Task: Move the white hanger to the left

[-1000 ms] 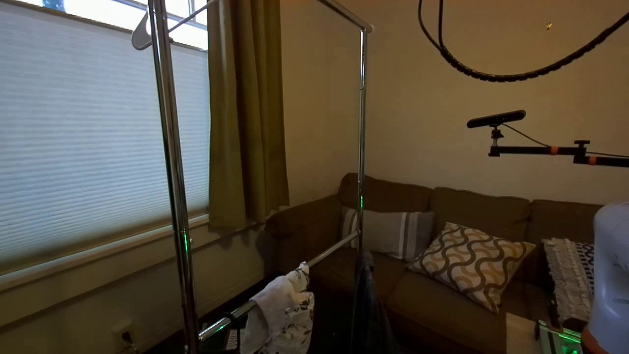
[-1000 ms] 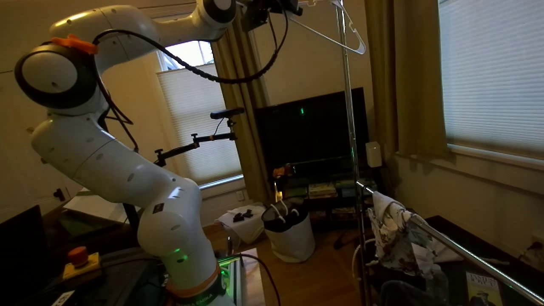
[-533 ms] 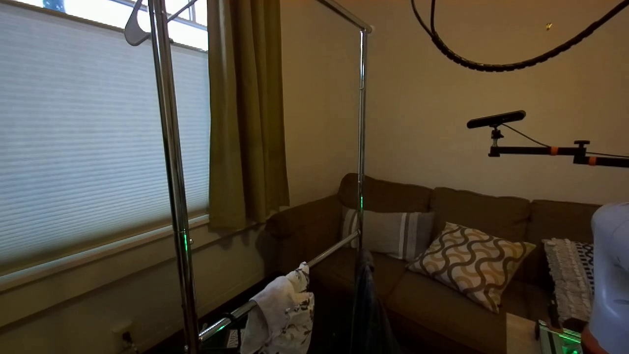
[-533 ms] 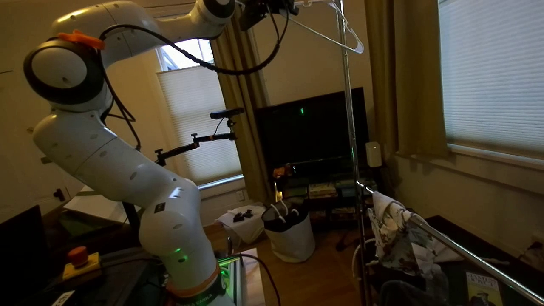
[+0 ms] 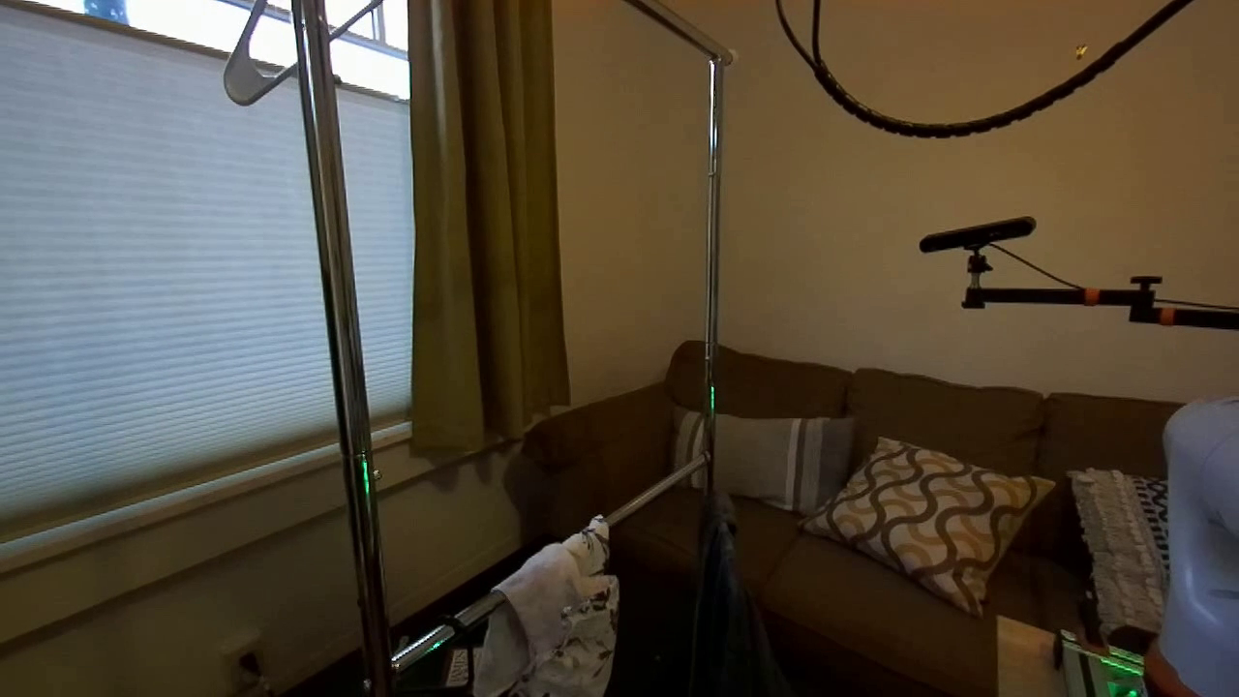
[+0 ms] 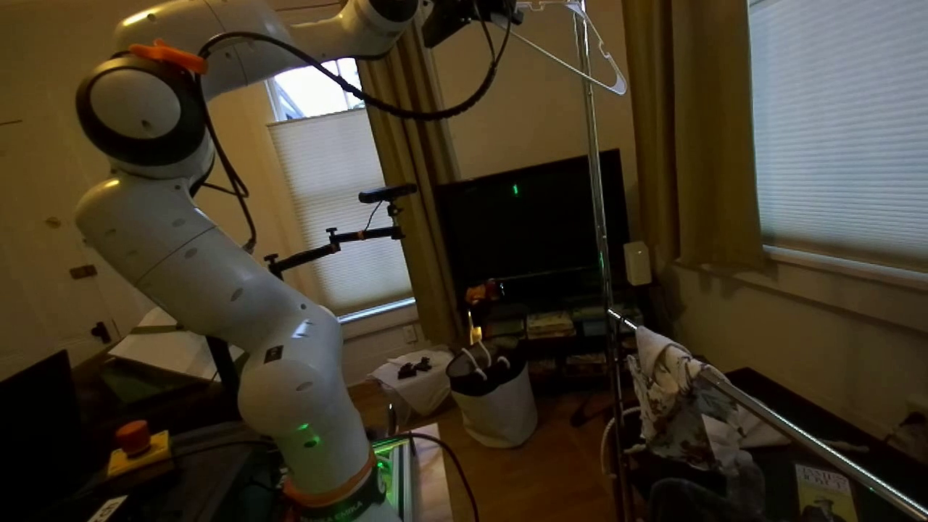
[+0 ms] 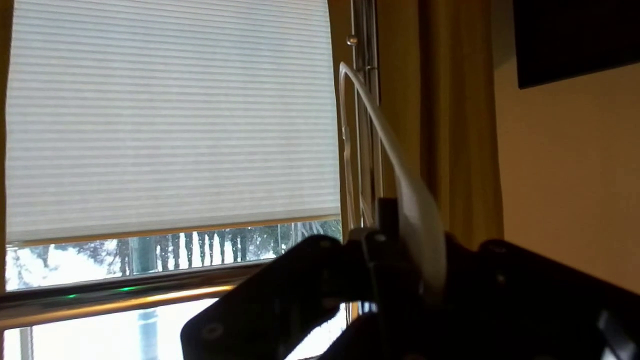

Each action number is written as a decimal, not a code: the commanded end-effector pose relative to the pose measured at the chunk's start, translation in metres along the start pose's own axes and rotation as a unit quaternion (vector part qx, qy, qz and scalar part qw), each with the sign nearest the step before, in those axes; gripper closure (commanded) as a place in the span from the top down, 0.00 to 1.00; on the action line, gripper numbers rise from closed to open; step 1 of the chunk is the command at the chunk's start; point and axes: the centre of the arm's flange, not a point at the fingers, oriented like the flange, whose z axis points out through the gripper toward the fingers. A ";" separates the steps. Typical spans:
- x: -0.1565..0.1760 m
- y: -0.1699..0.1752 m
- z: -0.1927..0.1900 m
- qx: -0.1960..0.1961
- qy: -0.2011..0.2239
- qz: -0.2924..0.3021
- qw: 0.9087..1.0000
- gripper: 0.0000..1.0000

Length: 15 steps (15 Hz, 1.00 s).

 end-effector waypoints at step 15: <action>0.003 0.052 -0.090 -0.012 0.000 0.025 1.000 0.95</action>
